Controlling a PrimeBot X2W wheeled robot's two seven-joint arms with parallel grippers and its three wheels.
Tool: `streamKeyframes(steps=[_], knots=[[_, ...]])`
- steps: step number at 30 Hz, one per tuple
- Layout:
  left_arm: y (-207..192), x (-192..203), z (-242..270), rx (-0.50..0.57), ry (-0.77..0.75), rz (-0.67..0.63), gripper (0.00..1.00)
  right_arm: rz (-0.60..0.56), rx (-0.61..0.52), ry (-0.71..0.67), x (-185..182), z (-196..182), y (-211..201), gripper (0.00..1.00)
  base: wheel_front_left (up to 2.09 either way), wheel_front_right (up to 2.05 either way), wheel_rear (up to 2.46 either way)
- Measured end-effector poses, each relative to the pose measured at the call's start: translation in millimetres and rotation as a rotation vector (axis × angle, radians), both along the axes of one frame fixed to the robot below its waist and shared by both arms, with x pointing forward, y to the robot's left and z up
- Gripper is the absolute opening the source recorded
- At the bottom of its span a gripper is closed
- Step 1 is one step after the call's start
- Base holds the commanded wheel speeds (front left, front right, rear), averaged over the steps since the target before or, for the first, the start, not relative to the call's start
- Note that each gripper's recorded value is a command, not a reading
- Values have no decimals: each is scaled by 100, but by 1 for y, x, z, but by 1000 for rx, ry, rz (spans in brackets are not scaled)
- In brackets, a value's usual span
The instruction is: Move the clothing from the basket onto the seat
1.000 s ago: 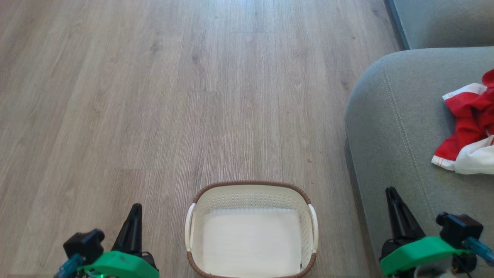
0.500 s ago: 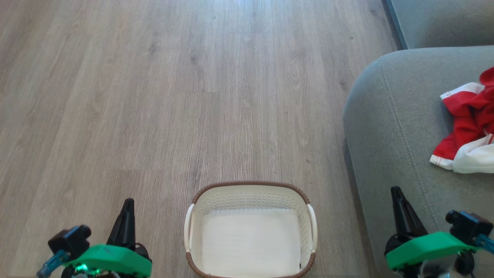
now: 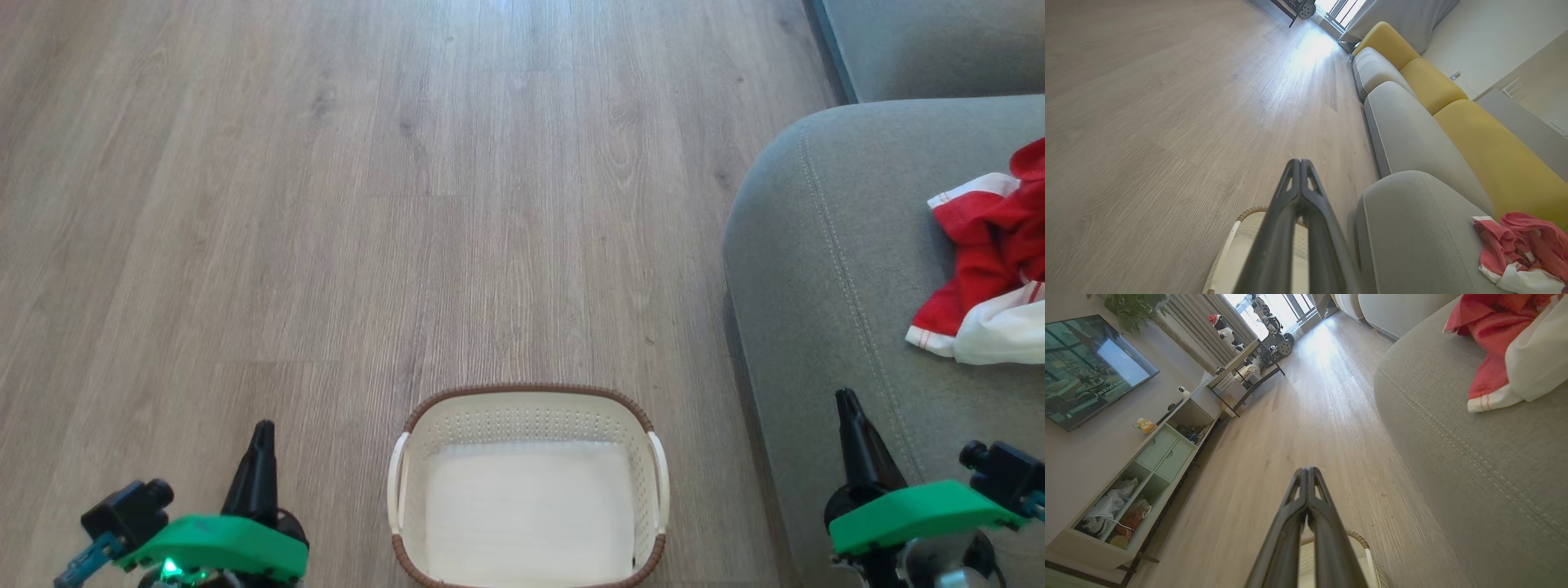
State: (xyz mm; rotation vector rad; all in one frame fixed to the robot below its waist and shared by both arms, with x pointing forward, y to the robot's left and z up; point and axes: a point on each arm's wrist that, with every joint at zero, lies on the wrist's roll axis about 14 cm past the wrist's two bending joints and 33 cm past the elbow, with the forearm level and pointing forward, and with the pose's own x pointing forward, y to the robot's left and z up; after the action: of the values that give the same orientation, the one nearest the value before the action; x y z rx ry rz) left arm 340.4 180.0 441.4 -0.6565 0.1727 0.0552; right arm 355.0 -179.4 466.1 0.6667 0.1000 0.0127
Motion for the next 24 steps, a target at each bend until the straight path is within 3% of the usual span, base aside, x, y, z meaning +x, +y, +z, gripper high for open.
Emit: streamKeyframes(steps=[24], knots=[[4, 7, 2, -246, 18, 52, 0, -58, 249, 29, 7, 1, -9, 0, 0, 0, 0]])
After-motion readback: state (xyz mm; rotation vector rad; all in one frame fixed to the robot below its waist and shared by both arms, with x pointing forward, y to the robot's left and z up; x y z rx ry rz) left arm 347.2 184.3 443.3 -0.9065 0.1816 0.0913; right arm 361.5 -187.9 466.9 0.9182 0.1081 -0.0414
